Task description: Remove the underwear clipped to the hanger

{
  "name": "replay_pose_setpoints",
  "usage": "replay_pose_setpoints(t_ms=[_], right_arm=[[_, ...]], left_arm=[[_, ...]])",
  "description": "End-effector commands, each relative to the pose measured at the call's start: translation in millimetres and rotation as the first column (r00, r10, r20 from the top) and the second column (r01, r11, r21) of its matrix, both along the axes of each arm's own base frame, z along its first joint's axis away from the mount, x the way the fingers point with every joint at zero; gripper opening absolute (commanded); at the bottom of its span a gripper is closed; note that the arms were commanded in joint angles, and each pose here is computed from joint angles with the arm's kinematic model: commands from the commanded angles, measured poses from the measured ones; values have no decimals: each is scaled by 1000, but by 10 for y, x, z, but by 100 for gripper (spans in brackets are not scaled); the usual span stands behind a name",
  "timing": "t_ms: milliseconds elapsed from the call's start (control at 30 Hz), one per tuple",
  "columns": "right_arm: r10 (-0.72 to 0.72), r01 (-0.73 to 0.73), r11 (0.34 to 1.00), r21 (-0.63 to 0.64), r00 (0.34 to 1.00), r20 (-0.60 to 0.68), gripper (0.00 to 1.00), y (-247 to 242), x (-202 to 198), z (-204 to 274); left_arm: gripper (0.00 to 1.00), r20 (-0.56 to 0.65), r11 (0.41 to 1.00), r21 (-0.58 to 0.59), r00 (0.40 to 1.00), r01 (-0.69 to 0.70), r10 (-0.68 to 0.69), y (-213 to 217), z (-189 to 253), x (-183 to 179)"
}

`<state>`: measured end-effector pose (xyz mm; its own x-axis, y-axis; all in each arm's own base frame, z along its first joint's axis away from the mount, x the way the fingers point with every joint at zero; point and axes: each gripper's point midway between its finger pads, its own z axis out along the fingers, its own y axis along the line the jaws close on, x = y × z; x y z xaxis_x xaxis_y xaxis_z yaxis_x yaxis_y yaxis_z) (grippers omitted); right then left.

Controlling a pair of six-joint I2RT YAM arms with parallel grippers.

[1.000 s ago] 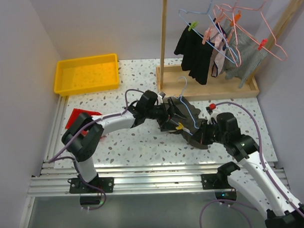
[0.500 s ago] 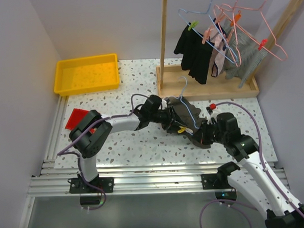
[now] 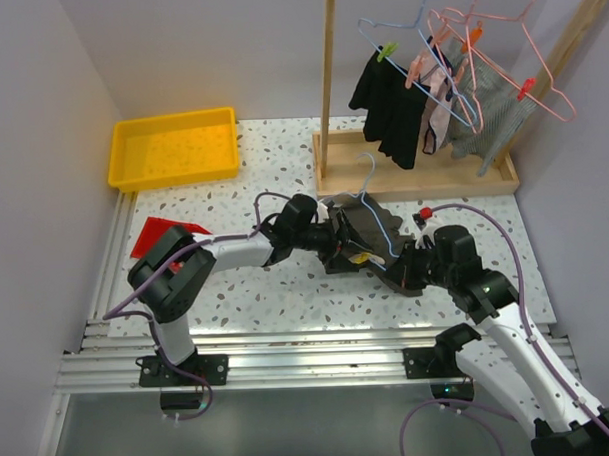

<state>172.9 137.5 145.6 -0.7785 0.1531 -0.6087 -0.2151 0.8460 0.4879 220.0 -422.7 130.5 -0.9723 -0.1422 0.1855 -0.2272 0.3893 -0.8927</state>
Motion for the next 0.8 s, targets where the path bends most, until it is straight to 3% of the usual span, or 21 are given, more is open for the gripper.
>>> replay_pose_setpoints(t_ms=[0, 133, 233, 367, 467, 767], right_arm=[[18, -19, 1000, 11, 998, 58, 0, 35, 57, 92], [14, -14, 1000, 12, 998, 57, 0, 30, 56, 85], [12, -13, 1000, 11, 998, 61, 0, 26, 60, 93], [4, -5, 1000, 12, 998, 64, 0, 19, 66, 97], [4, -4, 1000, 10, 998, 64, 0, 17, 66, 97], [-23, 24, 1000, -9, 999, 47, 0, -24, 89, 52]], left_arm=[[75, 63, 997, -75, 998, -7, 11, -61, 322, 34], [65, 63, 996, -93, 998, 9, -3, -135, 358, 35], [49, 49, 995, -95, 999, 13, -8, -164, 315, 18], [16, 45, 995, -96, 999, 12, -8, -132, 310, -15], [3, 44, 995, -94, 999, 17, -13, -104, 302, -48], [0, 122, 991, -132, 991, -40, 56, 222, 586, 0]])
